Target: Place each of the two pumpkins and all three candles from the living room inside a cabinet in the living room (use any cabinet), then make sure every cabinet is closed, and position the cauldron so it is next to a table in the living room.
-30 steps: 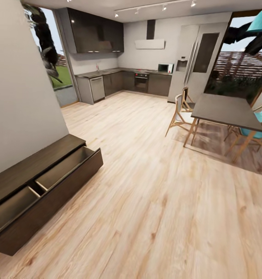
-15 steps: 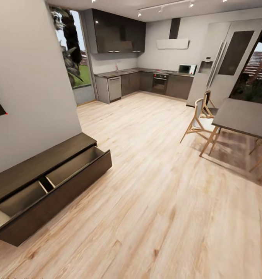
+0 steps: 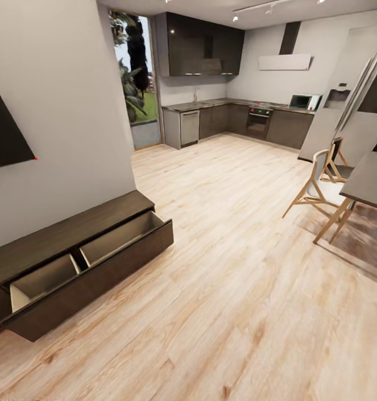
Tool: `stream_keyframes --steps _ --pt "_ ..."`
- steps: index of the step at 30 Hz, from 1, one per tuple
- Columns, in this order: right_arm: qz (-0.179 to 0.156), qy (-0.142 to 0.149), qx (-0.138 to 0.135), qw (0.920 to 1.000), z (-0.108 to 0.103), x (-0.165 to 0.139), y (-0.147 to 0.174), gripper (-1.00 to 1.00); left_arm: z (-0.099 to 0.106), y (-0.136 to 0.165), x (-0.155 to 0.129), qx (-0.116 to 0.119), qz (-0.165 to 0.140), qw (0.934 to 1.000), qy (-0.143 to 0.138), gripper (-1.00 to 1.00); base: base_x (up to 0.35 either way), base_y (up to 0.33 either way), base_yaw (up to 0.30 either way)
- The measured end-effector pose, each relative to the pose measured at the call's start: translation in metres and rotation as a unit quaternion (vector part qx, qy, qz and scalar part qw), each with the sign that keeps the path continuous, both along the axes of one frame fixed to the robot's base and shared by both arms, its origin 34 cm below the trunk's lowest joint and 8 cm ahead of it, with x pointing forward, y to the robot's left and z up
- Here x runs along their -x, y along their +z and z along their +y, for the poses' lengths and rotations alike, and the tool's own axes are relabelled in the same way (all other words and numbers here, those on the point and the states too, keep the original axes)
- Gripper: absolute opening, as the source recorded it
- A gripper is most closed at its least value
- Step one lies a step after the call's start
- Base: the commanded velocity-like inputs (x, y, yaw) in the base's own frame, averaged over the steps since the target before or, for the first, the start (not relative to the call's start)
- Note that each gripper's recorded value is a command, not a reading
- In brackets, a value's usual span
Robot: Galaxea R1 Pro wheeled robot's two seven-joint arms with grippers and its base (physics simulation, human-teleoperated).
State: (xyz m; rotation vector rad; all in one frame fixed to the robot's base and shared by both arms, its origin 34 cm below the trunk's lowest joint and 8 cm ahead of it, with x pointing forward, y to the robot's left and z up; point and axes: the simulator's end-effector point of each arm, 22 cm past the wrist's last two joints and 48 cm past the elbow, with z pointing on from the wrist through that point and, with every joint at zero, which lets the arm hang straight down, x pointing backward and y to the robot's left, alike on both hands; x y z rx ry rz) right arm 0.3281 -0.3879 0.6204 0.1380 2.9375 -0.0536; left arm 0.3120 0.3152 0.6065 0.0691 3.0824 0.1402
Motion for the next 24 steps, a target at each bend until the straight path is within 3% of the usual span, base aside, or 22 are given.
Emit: stream_keyframes --steps 7,24 --pt "-0.003 -0.001 -0.001 1.0 0.001 -0.002 0.001 -1.0 -0.001 0.001 -0.002 0.001 -0.003 1.0 0.0 -1.0 0.097 -0.104 0.243" --pt "-0.012 0.0 -0.001 0.9999 0.0 -0.009 0.005 -1.0 -0.014 0.003 -0.007 0.011 -0.01 0.9999 -0.001 -1.0 0.001 -0.001 0.121"
